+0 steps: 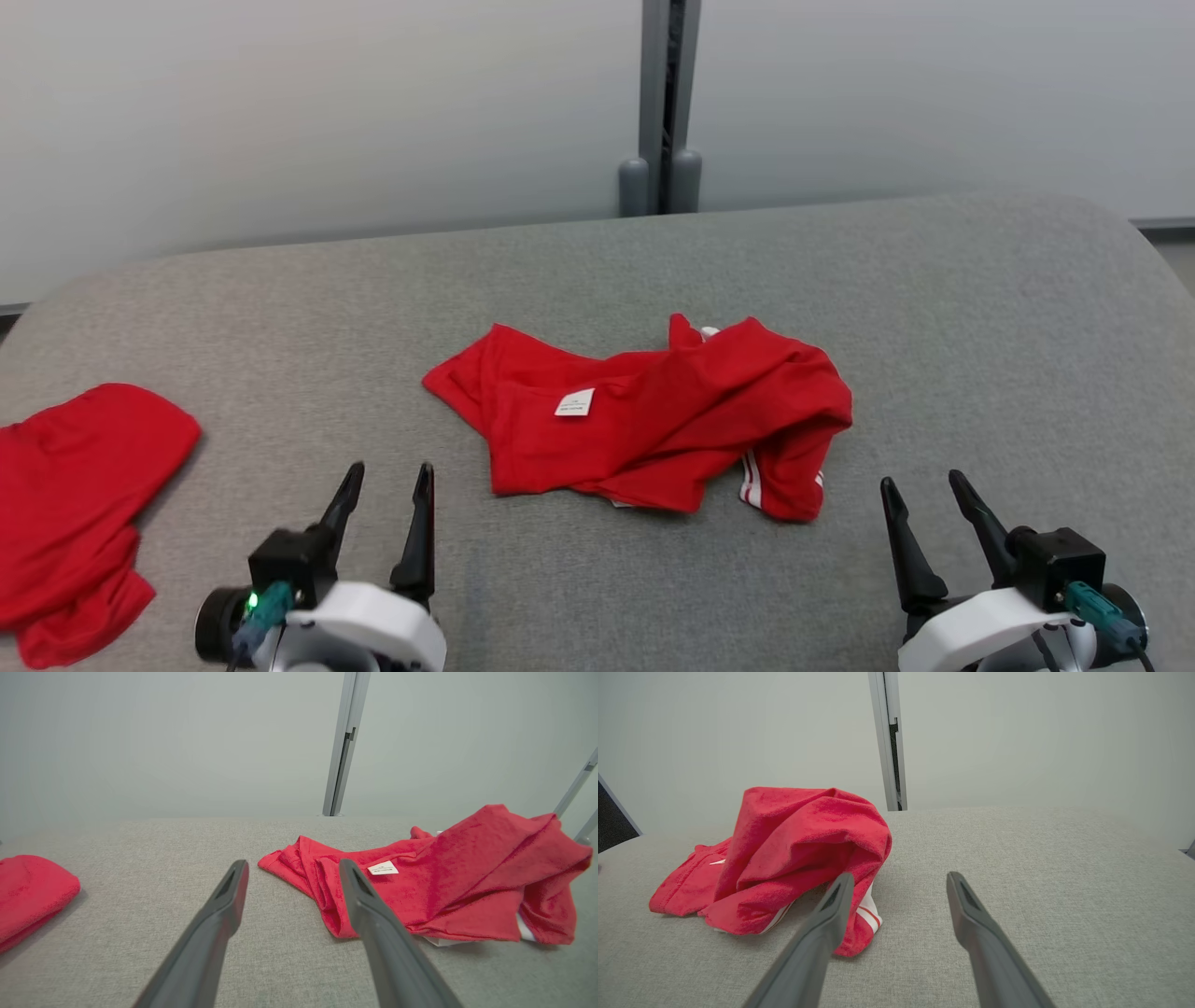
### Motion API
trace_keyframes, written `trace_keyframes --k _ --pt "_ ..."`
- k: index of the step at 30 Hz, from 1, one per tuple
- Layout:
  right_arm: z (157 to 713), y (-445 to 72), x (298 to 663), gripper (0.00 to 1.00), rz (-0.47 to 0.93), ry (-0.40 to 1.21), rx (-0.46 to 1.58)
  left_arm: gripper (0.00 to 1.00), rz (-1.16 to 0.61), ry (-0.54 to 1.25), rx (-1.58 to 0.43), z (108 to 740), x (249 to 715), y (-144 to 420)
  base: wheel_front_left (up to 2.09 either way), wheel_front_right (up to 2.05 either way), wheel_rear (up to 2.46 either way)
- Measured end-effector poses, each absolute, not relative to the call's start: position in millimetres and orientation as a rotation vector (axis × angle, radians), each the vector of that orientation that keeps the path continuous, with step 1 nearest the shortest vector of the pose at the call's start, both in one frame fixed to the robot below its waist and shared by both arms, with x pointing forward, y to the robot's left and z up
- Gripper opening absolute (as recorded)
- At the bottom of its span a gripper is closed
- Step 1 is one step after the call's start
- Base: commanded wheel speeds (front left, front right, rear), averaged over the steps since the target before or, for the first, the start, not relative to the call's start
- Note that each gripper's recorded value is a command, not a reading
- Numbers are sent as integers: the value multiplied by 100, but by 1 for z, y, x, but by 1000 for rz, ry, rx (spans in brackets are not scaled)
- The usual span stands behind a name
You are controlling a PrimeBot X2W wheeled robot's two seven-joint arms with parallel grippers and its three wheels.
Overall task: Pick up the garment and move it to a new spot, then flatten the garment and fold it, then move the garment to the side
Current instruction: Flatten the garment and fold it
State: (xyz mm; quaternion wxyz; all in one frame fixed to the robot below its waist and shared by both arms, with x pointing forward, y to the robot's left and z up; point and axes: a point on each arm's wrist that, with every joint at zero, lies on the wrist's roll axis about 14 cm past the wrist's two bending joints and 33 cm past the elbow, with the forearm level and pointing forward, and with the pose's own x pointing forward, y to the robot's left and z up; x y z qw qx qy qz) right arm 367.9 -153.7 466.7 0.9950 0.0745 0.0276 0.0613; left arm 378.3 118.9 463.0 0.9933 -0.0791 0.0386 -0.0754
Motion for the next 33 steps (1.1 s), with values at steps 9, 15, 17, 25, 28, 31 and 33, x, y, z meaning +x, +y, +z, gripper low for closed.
trace_keyframes --k 9,15,17,25,28,31,33 --pt "453 -172 370 100 66 95 147 100 -277 78 -251 473 426 71 0 0 0" --pt "448 -189 373 100 17 109 138 100 -345 181 -269 446 447 40 0 0 0" --pt "443 -195 373 100 -1 124 134 100 -401 220 -217 433 456 24 0 0 0" --pt "431 -208 373 100 -43 158 131 100 -350 311 -200 401 478 29 0 0 0" --pt "429 -209 373 100 -47 164 134 100 -350 324 -190 397 479 31 0 0 0" --pt "426 -207 374 100 -40 175 139 100 -351 331 -190 394 479 34 0 0 0" --pt "426 -205 377 100 -33 174 139 100 -348 341 -198 391 478 36 0 0 0"
